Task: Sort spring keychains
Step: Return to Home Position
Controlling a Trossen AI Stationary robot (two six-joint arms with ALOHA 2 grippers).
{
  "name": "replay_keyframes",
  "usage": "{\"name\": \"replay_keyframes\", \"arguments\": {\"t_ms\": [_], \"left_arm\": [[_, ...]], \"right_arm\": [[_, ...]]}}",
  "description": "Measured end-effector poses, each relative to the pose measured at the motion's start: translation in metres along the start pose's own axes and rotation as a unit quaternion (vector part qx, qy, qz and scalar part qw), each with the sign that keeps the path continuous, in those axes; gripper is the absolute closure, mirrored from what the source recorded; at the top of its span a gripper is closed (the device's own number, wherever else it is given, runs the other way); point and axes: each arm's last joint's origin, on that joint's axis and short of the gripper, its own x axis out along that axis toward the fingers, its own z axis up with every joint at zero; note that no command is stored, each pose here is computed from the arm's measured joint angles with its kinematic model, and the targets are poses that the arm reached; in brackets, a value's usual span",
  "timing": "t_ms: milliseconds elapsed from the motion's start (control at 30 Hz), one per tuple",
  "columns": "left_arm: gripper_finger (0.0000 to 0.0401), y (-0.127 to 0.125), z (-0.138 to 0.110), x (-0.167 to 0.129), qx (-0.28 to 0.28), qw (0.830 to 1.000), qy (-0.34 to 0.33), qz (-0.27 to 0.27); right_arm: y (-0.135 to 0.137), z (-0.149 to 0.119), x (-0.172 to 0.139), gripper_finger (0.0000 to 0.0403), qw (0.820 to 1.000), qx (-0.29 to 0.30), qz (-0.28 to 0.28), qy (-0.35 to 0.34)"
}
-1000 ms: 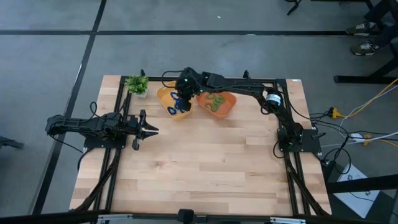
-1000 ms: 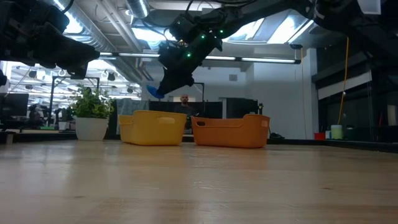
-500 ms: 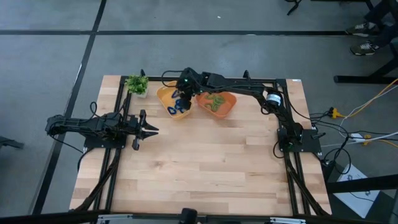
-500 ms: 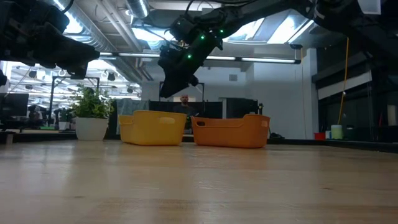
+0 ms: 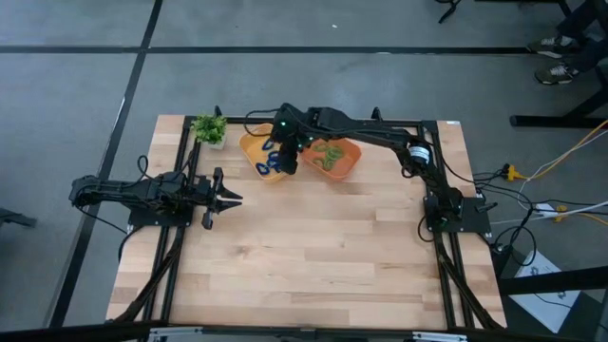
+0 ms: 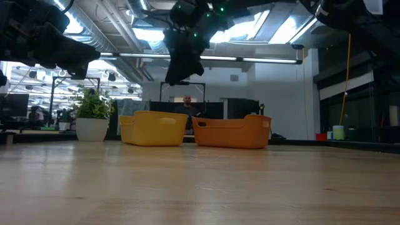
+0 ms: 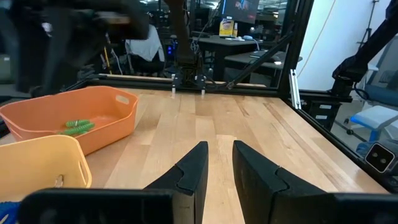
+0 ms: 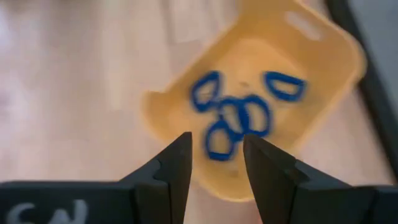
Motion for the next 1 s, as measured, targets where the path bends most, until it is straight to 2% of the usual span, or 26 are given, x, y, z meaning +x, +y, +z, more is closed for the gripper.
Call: {"name": "replay_keyframes", "arguments": {"t_ms": [167, 367, 500, 767, 1000], "left_arm": [[0.0331, 0.0, 0.0, 0.0, 0.0, 1.0, 0.0, 0.0], [0.0331, 0.0, 0.0, 0.0, 0.0, 1.0, 0.0, 0.0], [0.0331, 0.0, 0.0, 0.0, 0.0, 1.0, 0.0, 0.0], [0.0331, 0.0, 0.0, 0.0, 0.0, 1.0, 0.0, 0.0], [0.0331, 0.0, 0.0, 0.0, 0.0, 1.0, 0.0, 0.0]], "right_arm": [[0.018, -0.001, 0.0, 0.0258, 0.998, 0.034, 0.045, 0.012], [0.04, -0.006, 0.0, 0.0258, 0.997, 0.027, 0.067, 0.041], [0.06, -0.017, -0.001, 0.0258, 0.991, -0.013, 0.091, 0.094], [0.115, -0.046, 0.013, 0.0258, 0.978, -0.083, 0.091, 0.169], [0.17, -0.104, 0.033, 0.0258, 0.949, -0.15, 0.121, 0.25]]}}
